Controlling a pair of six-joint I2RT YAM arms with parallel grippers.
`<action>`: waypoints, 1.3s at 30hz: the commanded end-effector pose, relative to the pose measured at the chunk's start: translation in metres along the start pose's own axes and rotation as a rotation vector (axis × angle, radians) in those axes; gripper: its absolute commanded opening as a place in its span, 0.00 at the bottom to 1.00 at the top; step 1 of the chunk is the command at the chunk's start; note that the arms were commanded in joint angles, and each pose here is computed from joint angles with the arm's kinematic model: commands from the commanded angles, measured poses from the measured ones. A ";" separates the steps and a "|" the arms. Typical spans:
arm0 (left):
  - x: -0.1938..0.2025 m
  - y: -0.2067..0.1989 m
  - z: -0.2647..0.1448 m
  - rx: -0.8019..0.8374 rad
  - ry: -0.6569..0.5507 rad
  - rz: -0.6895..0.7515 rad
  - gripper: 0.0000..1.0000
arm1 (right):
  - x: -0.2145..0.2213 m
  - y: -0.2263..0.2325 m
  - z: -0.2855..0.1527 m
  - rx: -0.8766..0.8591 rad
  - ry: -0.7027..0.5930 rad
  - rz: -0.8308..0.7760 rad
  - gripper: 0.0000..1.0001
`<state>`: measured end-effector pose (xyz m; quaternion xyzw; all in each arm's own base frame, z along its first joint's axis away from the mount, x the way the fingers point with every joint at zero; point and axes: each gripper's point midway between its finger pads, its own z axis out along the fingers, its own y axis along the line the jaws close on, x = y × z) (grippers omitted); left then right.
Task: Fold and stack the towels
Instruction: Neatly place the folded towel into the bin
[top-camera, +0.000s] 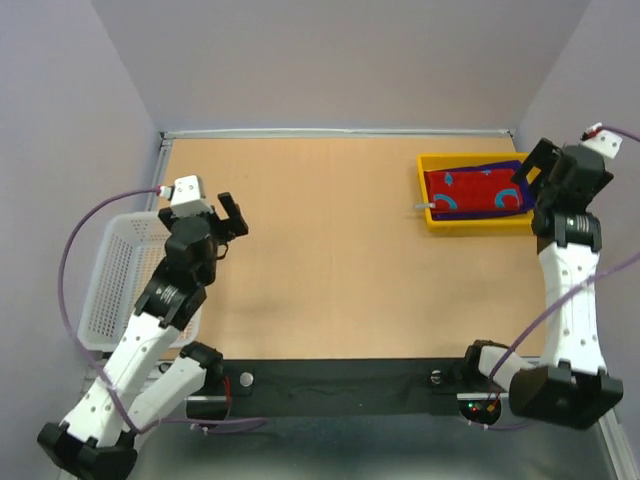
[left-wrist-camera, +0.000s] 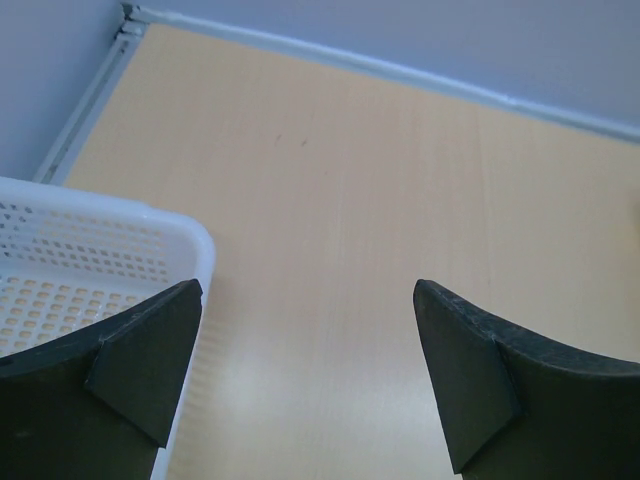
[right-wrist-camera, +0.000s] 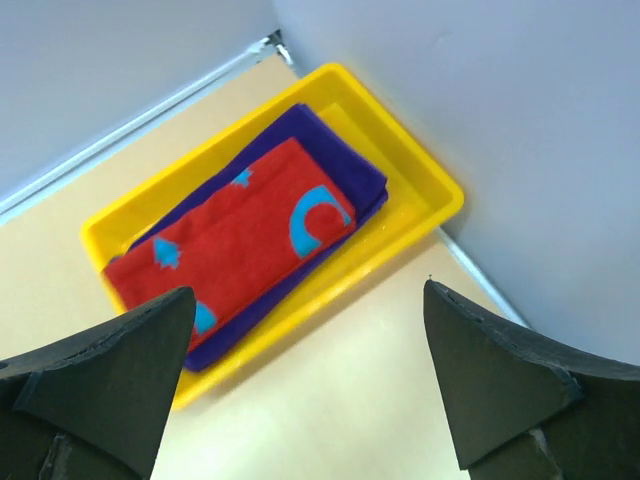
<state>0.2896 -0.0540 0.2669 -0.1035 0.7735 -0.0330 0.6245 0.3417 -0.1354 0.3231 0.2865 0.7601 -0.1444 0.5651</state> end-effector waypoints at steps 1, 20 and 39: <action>-0.046 0.026 -0.035 -0.061 -0.179 -0.152 0.99 | 0.004 0.004 -0.055 -0.149 -0.071 0.098 1.00; -0.045 0.084 -0.126 -0.009 -0.427 -0.425 0.99 | 0.057 -0.009 -0.174 -0.411 -0.261 0.141 1.00; -0.042 0.084 -0.119 -0.035 -0.408 -0.407 0.99 | 0.071 -0.013 -0.192 -0.519 -0.406 0.111 1.00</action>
